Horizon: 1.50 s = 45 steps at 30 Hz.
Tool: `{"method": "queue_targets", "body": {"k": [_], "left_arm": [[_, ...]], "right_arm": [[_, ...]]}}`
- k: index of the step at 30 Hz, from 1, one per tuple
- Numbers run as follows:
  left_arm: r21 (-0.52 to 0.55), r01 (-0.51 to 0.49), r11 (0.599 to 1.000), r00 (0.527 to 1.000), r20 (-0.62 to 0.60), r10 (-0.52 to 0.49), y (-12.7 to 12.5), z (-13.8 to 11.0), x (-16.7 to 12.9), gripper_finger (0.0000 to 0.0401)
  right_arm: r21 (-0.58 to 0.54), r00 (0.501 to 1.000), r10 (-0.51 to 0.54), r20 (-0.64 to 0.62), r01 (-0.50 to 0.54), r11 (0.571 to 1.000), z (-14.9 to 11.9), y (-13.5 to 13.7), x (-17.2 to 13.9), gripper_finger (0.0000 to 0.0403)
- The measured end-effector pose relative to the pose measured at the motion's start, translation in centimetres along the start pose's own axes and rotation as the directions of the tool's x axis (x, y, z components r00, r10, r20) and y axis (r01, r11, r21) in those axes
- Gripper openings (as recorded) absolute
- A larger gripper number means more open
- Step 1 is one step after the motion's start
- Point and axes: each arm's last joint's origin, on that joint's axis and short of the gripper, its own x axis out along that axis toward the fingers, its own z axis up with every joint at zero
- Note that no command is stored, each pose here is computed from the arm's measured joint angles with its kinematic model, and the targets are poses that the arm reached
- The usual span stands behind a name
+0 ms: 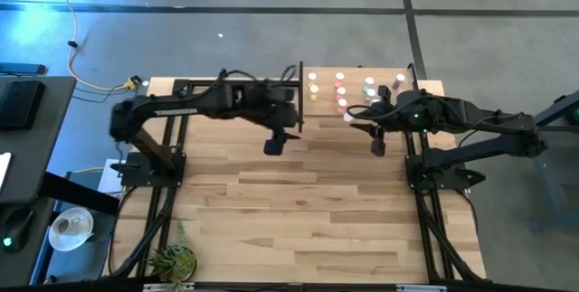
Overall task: Pick and place medicine bottles onto shelf by color
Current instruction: Put the yellow pill bottle on the shelf aligned with the other yellow pill bottles
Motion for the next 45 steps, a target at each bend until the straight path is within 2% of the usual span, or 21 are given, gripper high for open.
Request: {"method": "queue_targets", "body": {"k": [5, 8, 17, 25, 33, 40, 45], "left_arm": [[-0.049, -0.053, 0.997, 0.996, 0.064, 0.056, -1.1, -3.1, -1.1, 0.0208], [-0.059, -0.12, 0.991, 0.987, 0.098, 0.126, -1.7, -4.7, -1.6, 0.0208], [-0.122, -0.173, 0.977, 0.961, 0.195, 0.194, -3.4, -9.3, -2.4, 0.0208], [-0.152, -0.181, 0.972, 0.943, 0.253, 0.215, -4.5, -11.9, -2.1, 0.0208], [-0.157, -0.192, 0.969, 0.929, 0.29, 0.231, -4.8, -12.9, -1.5, 0.0208], [-0.157, -0.199, 0.967, 0.921, 0.306, 0.239, -4.7, -12.8, -1.6, 0.0208], [-0.157, -0.199, 0.967, 0.921, 0.306, 0.239, -4.7, -12.8, -1.6, 0.0208]], "right_arm": [[0.044, 0.998, -0.031, -0.05, 0.033, 0.998, -2.0, 0.3, 1.1, 0.0083], [0.075, 0.998, -0.043, -0.048, 0.047, 0.996, -3.8, 0.6, 2.1, 0.0083], [0.191, 0.994, -0.056, 0.092, 0.037, 0.981, -7.3, 1.5, 4.8, 0.0083], [0.215, 0.976, -0.099, 0.192, 0.057, 0.975, -8.7, 2.6, 6.5, 0.0083], [0.274, 0.942, -0.221, 0.253, 0.149, 0.95, -10.6, 4.2, 7.9, 0.0083], [0.296, 0.911, -0.303, 0.279, 0.218, 0.93, -10.4, 4.9, 9.3, 0.0083], [0.34, 0.876, -0.386, 0.289, 0.283, 0.897, -10.5, 5.2, 10.9, 0.0083]]}}
